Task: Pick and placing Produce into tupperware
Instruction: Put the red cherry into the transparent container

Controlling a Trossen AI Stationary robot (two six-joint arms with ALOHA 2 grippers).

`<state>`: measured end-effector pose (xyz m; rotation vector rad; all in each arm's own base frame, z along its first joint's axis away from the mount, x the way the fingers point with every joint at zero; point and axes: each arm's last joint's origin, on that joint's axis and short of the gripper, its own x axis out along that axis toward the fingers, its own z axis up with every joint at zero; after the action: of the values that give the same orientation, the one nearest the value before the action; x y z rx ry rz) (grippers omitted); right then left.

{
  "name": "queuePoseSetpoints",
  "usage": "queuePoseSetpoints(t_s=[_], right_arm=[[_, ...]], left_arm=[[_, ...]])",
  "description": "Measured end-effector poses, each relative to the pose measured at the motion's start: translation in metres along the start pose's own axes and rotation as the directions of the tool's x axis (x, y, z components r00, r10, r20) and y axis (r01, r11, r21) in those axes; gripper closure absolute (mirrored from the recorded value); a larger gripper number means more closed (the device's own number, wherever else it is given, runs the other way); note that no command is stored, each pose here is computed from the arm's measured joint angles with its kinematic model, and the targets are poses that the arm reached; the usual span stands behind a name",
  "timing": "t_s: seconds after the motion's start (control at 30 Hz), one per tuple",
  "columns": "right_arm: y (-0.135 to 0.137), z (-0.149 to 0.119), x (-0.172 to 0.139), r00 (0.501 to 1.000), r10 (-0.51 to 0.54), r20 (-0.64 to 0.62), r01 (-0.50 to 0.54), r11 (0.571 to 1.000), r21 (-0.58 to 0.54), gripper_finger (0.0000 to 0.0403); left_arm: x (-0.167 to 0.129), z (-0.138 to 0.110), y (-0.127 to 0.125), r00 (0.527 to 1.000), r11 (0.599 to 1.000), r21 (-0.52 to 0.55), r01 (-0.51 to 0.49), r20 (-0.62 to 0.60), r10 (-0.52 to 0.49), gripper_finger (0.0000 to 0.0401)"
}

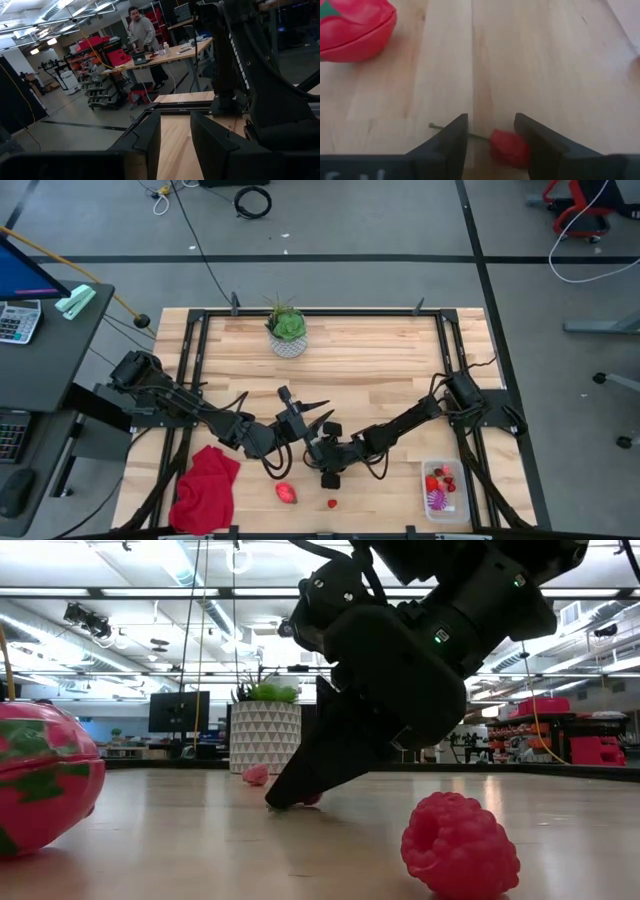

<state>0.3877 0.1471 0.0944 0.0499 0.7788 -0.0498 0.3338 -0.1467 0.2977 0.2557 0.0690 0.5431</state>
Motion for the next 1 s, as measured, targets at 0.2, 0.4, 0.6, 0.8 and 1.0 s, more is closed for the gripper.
queuePoseSetpoints(t_s=[0.2, 0.4, 0.6, 0.8, 1.0], right_arm=[[-0.001, 0.0, 0.0, 1.0, -0.015, 0.009, 0.015, 1.0, 0.003, 0.0304], [-0.001, 0.0, -0.001, 1.0, -0.017, 0.01, 0.017, 1.0, -0.004, 0.0372], [-0.003, 0.007, -0.012, 0.999, -0.045, 0.011, 0.045, 0.998, -0.04, 0.0391], [-0.005, 0.016, -0.029, 0.999, -0.039, -0.009, 0.038, 0.996, -0.083, 0.0332], [-0.006, 0.032, -0.051, 0.999, -0.018, 0.032, 0.021, 0.995, -0.102, 0.0282]], left_arm=[[0.0, 0.0, 0.0, 1.0, 1.0, 0.004, 0.0, -0.003, 0.0, 0.0291], [0.0, 0.0, 0.0, 1.0, 1.0, 0.005, 0.001, -0.004, -0.001, 0.0294], [0.0, -0.001, 0.0, 1.0, 1.0, 0.012, 0.002, -0.008, -0.002, 0.0294], [0.0, -0.002, 0.0, 1.0, 1.0, 0.019, 0.003, -0.012, -0.003, 0.0294], [0.0, -0.001, 0.0, 1.0, 1.0, 0.015, 0.003, -0.011, -0.003, 0.0294]])
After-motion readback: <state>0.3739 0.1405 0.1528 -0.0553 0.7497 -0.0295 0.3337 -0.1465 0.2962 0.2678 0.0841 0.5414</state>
